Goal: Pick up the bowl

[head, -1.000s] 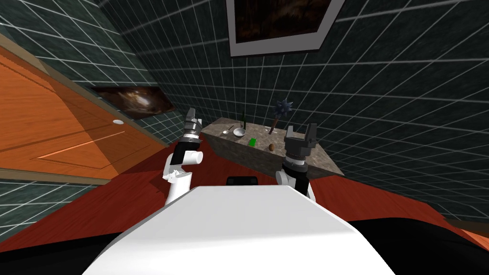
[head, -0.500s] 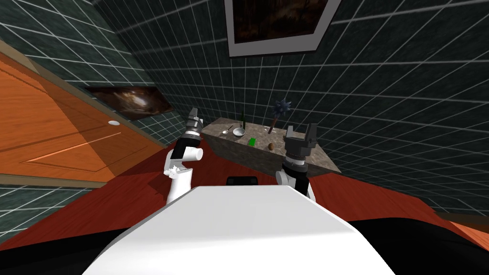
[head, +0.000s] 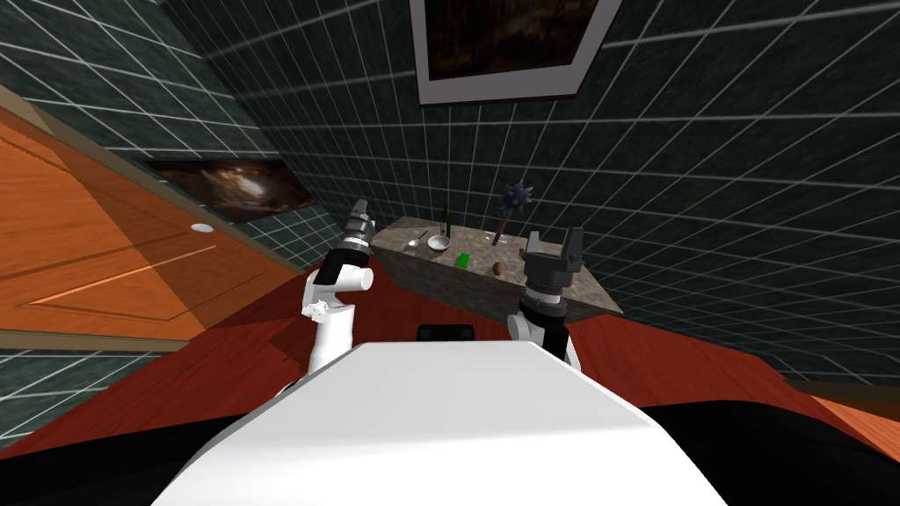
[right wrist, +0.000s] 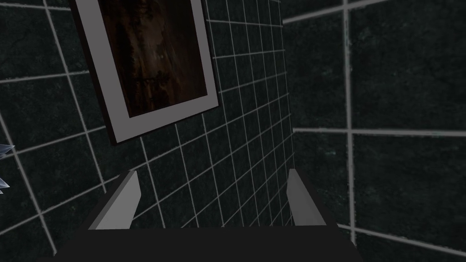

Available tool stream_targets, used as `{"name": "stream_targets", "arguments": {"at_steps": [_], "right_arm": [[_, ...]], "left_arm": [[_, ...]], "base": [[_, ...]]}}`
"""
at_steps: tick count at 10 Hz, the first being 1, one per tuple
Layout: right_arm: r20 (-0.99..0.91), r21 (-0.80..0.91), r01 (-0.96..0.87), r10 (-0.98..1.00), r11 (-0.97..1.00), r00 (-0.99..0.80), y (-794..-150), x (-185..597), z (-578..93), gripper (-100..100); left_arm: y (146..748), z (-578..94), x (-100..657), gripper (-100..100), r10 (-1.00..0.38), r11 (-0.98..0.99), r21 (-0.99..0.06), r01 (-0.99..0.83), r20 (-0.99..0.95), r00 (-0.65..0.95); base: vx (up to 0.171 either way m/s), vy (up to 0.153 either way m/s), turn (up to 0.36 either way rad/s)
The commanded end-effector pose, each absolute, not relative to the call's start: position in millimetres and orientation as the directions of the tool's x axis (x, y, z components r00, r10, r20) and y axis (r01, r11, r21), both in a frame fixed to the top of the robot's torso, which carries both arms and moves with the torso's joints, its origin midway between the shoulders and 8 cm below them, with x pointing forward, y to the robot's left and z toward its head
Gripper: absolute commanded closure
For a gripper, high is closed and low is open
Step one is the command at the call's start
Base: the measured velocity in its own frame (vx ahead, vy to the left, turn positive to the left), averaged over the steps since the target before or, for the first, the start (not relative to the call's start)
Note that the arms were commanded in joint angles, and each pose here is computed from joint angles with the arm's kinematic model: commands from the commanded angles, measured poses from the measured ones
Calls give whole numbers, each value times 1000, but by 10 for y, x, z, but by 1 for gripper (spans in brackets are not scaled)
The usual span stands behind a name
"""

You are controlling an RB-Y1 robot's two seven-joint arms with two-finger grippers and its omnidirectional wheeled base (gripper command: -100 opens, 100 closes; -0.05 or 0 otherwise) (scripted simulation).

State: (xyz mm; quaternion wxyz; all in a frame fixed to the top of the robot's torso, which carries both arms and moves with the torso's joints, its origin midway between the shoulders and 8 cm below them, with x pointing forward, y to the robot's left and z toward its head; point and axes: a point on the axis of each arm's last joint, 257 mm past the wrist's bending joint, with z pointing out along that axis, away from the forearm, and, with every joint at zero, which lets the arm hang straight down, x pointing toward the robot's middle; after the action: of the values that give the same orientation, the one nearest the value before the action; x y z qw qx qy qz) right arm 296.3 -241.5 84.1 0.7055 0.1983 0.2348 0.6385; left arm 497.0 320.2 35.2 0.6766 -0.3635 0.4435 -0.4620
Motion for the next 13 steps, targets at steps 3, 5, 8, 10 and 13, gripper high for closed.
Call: {"name": "stream_targets", "arguments": {"at_steps": [3, 5, 8, 10, 13], "right_arm": [[-78, 580, -808, 994, 106, 74, -2415, 2963, 841, 0], [-78, 580, -808, 994, 106, 74, -2414, 2963, 841, 0], [-78, 580, -808, 994, 106, 74, -2414, 2963, 841, 0], [-78, 580, -808, 994, 106, 74, -2415, 2963, 841, 0], [-78, 580, -808, 994, 106, 74, -2415, 2963, 841, 0]], "left_arm": [[3253, 251, 5087, -100, -947, 307, -923, 235, -270, 175], [3285, 229, 5177, -100, -946, 307, -931, 198, -276, 173], [3329, 146, 5272, -100, -945, 306, -942, 138, -282, 167], [3364, 108, 5351, -100, -943, 307, -947, 98, -289, 164], [3415, -18, 5431, -100, -942, 305, -952, 26, -297, 156]], "base": [[-4, 4, -43], [-2, -1, -64], [1, -3, -46], [3, -7, -33], [5, -8, -50]]}}
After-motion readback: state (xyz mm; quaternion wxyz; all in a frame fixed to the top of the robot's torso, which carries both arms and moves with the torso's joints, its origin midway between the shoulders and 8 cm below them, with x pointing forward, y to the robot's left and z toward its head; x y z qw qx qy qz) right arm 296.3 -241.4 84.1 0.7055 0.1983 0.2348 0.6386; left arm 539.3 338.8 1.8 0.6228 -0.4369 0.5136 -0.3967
